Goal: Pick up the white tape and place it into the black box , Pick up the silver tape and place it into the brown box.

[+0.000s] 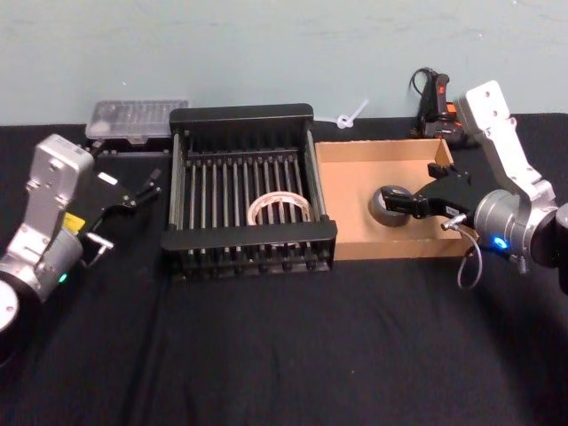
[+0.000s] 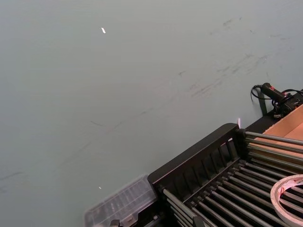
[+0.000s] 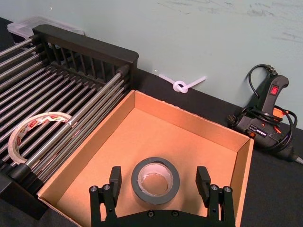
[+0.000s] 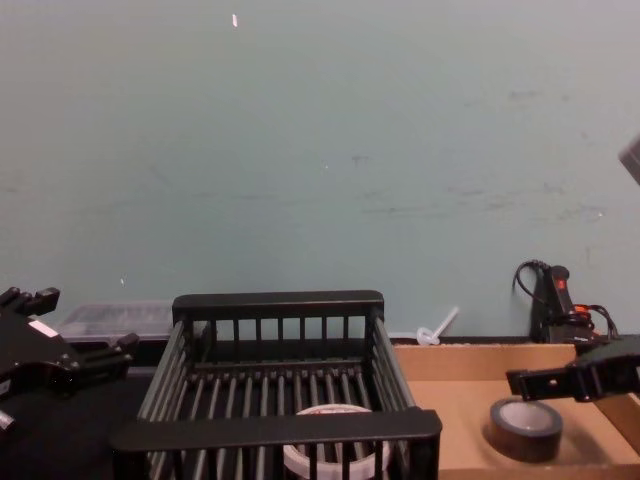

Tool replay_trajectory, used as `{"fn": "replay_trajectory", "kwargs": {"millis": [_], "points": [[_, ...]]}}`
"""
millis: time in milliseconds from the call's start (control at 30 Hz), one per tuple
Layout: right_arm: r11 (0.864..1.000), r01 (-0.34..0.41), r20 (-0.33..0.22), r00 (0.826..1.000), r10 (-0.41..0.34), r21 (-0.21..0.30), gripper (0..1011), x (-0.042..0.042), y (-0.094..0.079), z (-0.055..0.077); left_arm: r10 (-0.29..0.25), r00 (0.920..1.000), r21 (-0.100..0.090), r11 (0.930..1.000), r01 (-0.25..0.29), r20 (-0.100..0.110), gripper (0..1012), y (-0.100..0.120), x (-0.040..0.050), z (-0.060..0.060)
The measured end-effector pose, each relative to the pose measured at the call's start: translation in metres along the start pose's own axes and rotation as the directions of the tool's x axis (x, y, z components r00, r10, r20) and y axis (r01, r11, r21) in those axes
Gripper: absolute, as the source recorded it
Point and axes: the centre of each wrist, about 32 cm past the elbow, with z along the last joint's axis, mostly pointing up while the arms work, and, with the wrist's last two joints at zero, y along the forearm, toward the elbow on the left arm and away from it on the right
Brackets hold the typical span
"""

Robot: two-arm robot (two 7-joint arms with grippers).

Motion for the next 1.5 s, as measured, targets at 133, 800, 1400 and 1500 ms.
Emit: {"fn": "replay_trajectory", "kwargs": {"millis": [133, 800, 1400, 1500], "points": [[1.000, 0.000, 0.000, 1.000, 0.000, 0.000, 1003, 0.0000, 0.000, 0.000, 0.000, 1.0000, 0.000, 1.0000, 0.000, 0.000, 1001, 0.000, 0.0000, 0.000], [0.918, 0.222, 0.061, 0.965, -0.255, 0.328, 1003, -0.0243, -0.007, -0.032, 0.000, 1.0000, 0.000, 1.0000, 0.000, 0.000, 1001, 0.000, 0.0000, 0.000], [0.897, 0.307, 0.055, 0.938, -0.341, 0.318, 1003, -0.0365, -0.014, -0.080, 0.000, 1.0000, 0.000, 1.0000, 0.000, 0.000, 1001, 0.000, 0.0000, 0.000], [0.896, 0.320, 0.040, 0.937, -0.348, 0.308, 1003, -0.0368, -0.015, -0.080, 0.000, 1.0000, 0.000, 1.0000, 0.000, 0.000, 1001, 0.000, 0.0000, 0.000]]}}
